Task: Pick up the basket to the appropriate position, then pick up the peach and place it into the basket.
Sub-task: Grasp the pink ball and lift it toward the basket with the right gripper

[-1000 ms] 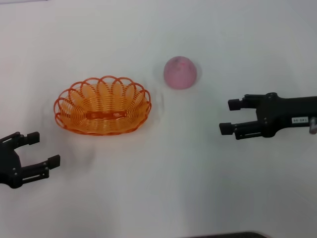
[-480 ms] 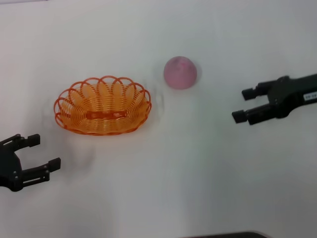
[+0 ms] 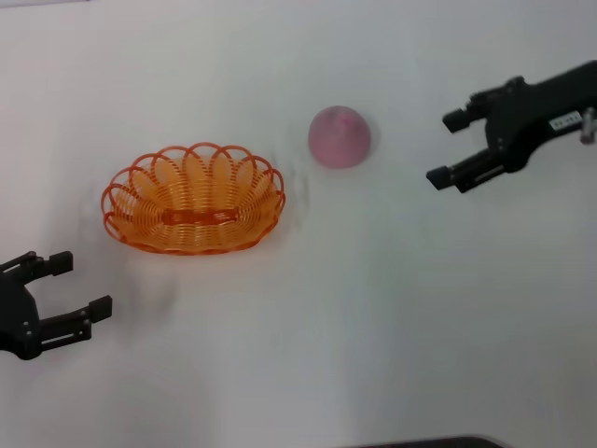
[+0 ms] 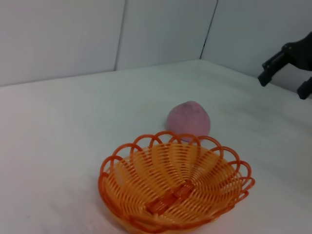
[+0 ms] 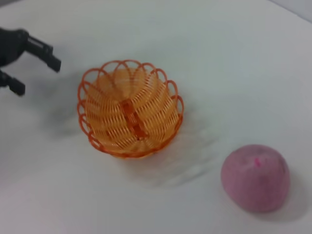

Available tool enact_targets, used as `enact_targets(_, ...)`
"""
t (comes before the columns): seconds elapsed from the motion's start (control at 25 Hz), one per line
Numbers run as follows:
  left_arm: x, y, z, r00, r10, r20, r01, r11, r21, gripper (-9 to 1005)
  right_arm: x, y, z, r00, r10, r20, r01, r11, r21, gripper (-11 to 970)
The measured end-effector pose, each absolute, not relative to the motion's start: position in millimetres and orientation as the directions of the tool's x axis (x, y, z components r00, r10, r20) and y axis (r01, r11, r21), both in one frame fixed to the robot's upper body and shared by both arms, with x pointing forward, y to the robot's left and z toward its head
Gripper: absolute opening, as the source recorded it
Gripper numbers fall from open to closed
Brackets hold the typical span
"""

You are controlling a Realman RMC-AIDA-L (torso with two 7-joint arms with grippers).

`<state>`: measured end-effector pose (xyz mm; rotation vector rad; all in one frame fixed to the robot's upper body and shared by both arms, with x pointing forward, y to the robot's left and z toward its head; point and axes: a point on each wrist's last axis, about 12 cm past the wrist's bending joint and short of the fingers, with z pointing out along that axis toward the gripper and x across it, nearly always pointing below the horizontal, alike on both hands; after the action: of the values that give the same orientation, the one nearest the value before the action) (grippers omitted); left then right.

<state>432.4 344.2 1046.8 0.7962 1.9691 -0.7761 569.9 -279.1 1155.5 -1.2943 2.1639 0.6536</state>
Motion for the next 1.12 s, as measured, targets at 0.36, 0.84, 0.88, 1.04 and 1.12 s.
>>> enact_targets(0.36,431.3,342.4,1044.4,-0.435,0.224,-0.872,0.766,0.601,-0.227,857,594.0,-242.8,1163.8,-0.256,-0.75,-0.609,-0.938,0.346,-0.033,942)
enact_targets(0.84,430.0,343.6,1044.6,-0.432,0.214,-0.876,0.763,0.605,-0.228,856,607.2,-219.9,1160.0,-0.207,-0.773,-0.6,-0.938,0.331,-0.103,941)
enact_targets(0.88,429.9,343.6,1044.6,-0.43,0.216,-0.877,0.764,0.604,-0.226,856,608.0,-219.0,1158.4,-0.212,-0.771,-0.601,-0.937,0.335,-0.1,941)
enact_targets(1.04,429.7,342.0,1043.6,-0.428,0.213,-0.878,0.767,0.599,-0.228,856,612.0,-214.3,1151.5,-0.234,-0.76,-0.606,-0.932,0.353,-0.083,942)
enact_targets(1.12,430.0,341.4,1043.4,-0.428,0.212,-0.879,0.768,0.598,-0.23,856,613.8,-212.2,1147.8,-0.243,-0.755,-0.608,-0.931,0.358,-0.073,942)
